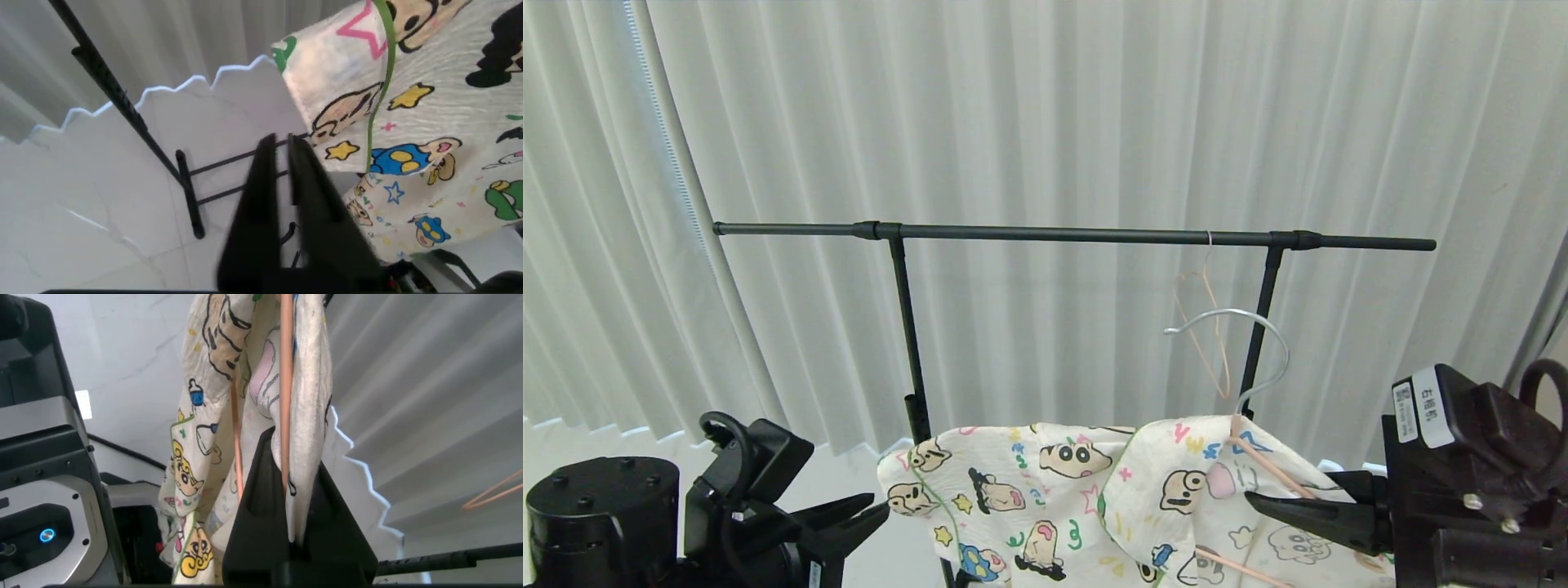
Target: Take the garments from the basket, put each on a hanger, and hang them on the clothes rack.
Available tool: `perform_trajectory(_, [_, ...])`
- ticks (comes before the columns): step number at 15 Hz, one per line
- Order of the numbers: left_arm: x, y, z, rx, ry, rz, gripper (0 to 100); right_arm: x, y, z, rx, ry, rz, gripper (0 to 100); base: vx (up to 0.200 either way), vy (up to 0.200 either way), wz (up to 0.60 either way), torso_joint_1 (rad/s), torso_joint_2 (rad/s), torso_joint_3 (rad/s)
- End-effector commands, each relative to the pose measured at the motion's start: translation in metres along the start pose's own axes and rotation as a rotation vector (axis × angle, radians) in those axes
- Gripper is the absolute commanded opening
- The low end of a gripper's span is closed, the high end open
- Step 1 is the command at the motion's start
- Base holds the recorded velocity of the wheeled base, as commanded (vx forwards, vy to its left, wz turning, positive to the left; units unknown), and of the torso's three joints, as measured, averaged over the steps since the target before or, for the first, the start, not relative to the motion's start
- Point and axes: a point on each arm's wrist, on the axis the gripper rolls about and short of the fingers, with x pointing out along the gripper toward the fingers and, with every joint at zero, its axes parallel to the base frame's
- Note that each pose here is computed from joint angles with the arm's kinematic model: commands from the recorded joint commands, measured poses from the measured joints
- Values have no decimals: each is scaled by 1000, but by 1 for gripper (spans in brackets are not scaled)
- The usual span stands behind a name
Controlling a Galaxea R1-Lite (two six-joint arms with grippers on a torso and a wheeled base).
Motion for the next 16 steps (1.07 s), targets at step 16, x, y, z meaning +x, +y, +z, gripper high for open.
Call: perform_trajectory(16, [6, -2, 9, 0, -24, -72, 100, -5, 0, 4, -7, -25, -7, 0, 0, 0, 0, 0, 0, 0])
